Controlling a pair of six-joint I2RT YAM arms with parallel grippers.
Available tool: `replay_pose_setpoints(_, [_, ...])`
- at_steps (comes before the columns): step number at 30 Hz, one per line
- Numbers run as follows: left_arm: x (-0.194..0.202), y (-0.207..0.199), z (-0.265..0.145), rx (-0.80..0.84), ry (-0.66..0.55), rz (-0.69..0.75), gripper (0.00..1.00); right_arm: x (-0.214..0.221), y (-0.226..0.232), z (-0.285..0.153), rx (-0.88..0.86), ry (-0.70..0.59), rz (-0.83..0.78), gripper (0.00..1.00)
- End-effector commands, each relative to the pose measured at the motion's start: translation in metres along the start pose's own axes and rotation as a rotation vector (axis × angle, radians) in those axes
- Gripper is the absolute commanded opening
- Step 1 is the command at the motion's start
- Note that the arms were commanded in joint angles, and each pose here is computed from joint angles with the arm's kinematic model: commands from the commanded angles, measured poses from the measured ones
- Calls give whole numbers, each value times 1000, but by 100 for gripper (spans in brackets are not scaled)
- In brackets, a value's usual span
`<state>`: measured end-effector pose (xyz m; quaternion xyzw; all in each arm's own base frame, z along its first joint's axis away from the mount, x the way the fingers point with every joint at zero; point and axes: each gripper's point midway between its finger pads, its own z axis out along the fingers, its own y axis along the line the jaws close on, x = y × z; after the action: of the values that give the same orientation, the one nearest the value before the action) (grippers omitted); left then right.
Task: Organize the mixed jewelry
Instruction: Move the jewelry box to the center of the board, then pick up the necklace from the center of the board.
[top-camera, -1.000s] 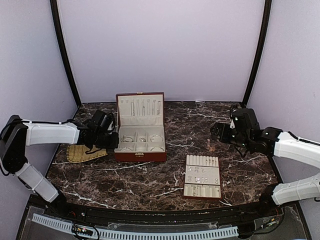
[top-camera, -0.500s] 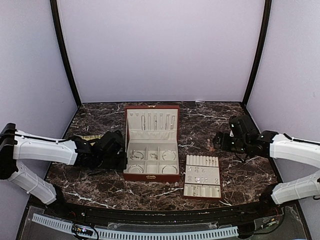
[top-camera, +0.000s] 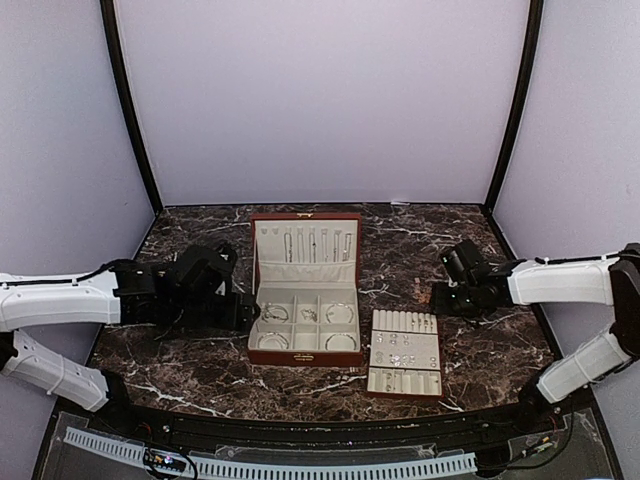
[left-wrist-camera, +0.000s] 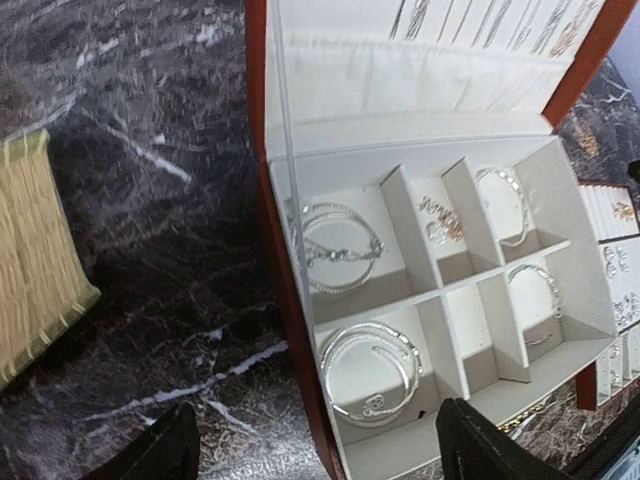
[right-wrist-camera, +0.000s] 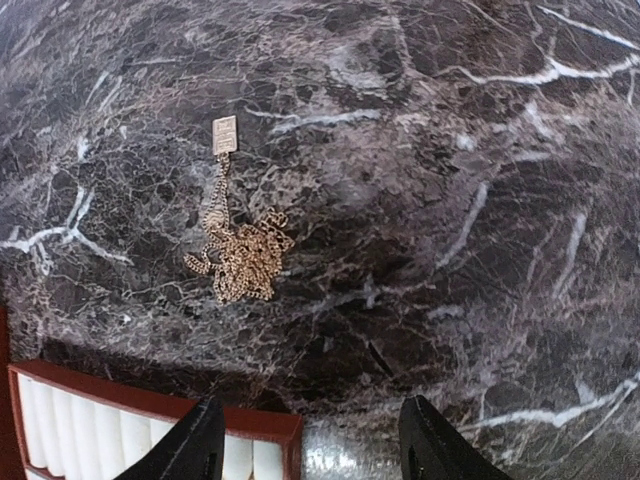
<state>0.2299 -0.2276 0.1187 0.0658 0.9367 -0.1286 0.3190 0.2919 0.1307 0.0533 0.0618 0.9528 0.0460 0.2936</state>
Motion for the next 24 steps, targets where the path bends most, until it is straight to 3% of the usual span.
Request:
replay_pose_setpoints(1, [-50,9,-35,33,-92,115,86,-29,16,12,-26,-35,-34,55])
replay_pose_setpoints(8, [-118,34,-58,32,-210,225,88,-40,15,32,43,-6,-79,49])
replay_pose_setpoints(16, [-178,25,-67,-21,-395,395,88,-42,25,51,22,9,-25,39])
replay_pose_setpoints(20, [-183,22,-57,-20,-436,441,88,-36,25,58,29,33,-4,36])
replay_pose_setpoints(24, [-169,21,-39,-2,-375,455,87,-26,22,64,32,53,0,32])
